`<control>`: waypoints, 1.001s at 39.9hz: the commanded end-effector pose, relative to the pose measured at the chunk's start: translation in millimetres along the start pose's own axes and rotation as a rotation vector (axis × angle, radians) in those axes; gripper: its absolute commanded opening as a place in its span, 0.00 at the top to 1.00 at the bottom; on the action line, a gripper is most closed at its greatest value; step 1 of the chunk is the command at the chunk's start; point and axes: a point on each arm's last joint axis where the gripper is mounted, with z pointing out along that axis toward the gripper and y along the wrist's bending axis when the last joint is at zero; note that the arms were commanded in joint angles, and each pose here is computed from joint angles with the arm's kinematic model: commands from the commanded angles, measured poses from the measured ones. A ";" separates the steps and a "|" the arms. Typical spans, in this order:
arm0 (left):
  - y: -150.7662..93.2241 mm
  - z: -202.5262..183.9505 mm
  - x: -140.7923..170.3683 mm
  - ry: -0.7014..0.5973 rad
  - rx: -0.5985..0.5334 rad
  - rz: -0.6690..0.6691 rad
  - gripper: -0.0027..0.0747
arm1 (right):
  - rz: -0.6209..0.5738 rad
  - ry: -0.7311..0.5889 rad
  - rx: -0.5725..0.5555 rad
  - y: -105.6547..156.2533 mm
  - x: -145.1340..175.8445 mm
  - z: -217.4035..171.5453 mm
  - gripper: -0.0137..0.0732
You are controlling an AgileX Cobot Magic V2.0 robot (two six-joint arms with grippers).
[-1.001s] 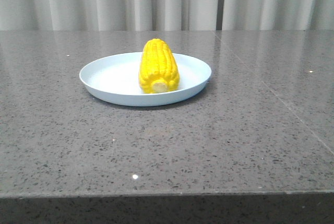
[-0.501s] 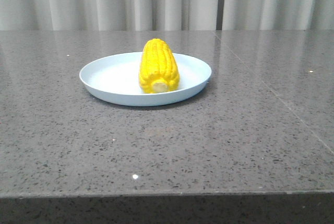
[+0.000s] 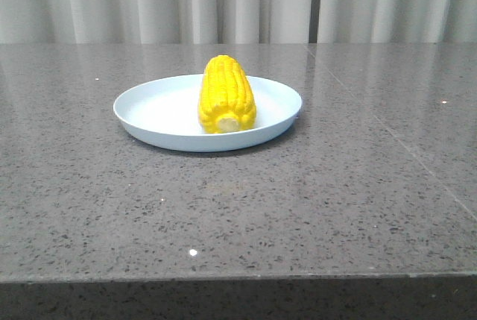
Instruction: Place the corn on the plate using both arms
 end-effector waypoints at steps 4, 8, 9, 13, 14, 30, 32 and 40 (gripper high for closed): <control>-0.6 -1.9 -7.7 -0.102 0.010 -0.019 0.99 | -0.023 -0.097 -0.011 2.0 -15.0 -1.7 0.97; -0.6 -1.9 -7.7 -0.102 0.010 -0.019 0.99 | -0.023 -0.097 -0.011 2.0 -15.0 -1.7 0.97; -0.6 -1.9 -7.7 -0.102 0.010 -0.019 0.99 | -0.023 -0.097 -0.011 2.0 -15.0 -1.7 0.97; -0.6 -1.9 -7.7 -0.102 0.010 -0.019 0.99 | -0.053 -0.106 -0.005 1.1 -10.8 0.0 0.97; -0.6 -1.9 -7.7 -0.102 0.010 -0.019 0.99 | -0.061 -0.111 -0.007 1.0 -8.5 0.6 0.97; -0.6 -1.9 -7.7 -0.102 0.010 -0.019 0.99 | -0.115 -0.094 0.012 -7.2 66.1 12.1 0.97; -0.6 -1.9 -7.7 -0.102 0.010 -0.019 0.99 | -0.114 -0.096 0.012 -8.0 72.6 11.9 0.97; -0.6 -1.9 -7.7 -0.102 0.010 -0.019 0.99 | -0.082 -0.053 0.008 -8.7 82.4 12.9 0.97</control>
